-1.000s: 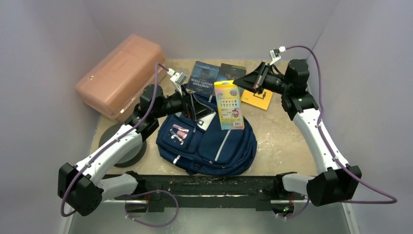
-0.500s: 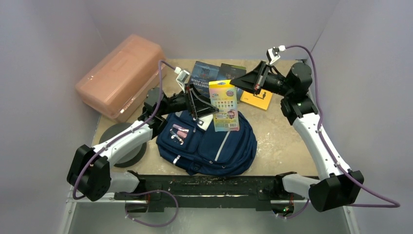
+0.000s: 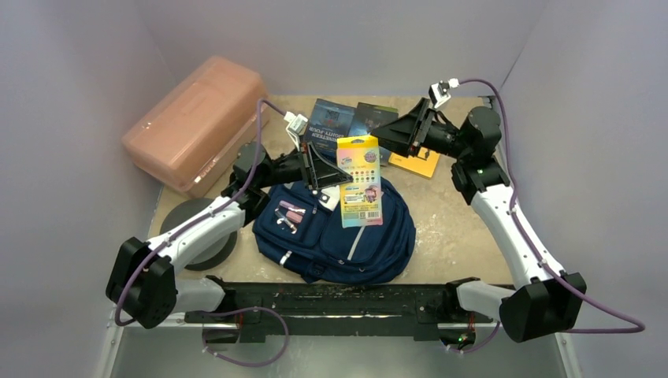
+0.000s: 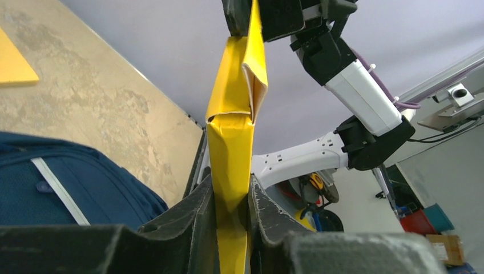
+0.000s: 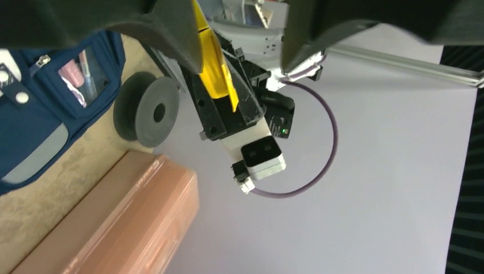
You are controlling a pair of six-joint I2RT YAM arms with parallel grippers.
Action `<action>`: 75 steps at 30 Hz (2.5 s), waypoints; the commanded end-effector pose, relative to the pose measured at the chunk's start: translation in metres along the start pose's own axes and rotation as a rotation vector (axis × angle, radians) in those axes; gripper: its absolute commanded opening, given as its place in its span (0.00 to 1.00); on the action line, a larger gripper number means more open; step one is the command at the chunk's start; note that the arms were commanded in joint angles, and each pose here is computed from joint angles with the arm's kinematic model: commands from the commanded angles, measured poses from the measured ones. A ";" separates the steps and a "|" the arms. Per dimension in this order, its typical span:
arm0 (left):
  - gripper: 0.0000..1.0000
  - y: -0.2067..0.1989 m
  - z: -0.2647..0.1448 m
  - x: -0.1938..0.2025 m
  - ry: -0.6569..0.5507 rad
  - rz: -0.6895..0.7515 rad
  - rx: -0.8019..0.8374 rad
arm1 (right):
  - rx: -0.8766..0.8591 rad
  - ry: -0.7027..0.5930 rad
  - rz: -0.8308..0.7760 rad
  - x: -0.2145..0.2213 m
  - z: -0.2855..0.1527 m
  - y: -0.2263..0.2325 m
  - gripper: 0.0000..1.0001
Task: Pack the student bag
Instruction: Pick up the stationery from the center of the board, then place the stationery in the student bag.
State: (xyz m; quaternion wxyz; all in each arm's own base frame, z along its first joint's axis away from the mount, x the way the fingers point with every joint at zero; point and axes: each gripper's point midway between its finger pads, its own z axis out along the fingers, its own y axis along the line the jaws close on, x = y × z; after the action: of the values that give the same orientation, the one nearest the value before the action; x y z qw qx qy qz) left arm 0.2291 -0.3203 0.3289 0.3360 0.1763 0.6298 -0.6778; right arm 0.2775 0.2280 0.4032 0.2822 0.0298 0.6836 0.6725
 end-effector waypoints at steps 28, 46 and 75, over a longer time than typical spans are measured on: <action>0.16 -0.041 -0.001 -0.006 0.082 -0.186 0.048 | -0.161 0.333 -0.263 0.127 -0.043 -0.012 0.40; 1.00 0.074 -0.076 0.045 0.111 -0.057 -0.959 | 1.134 -0.194 -0.359 0.034 -0.153 -0.162 0.00; 0.30 0.135 0.040 0.145 0.635 0.496 -1.299 | 1.027 -0.196 -0.303 0.089 -0.183 -0.150 0.00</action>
State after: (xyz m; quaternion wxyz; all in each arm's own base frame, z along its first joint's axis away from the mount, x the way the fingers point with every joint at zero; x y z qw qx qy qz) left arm 0.2036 -0.4059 0.1094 0.2719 0.2676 0.9237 -0.0344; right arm 0.1704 0.0589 0.2196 0.3999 0.1633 0.8914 0.1375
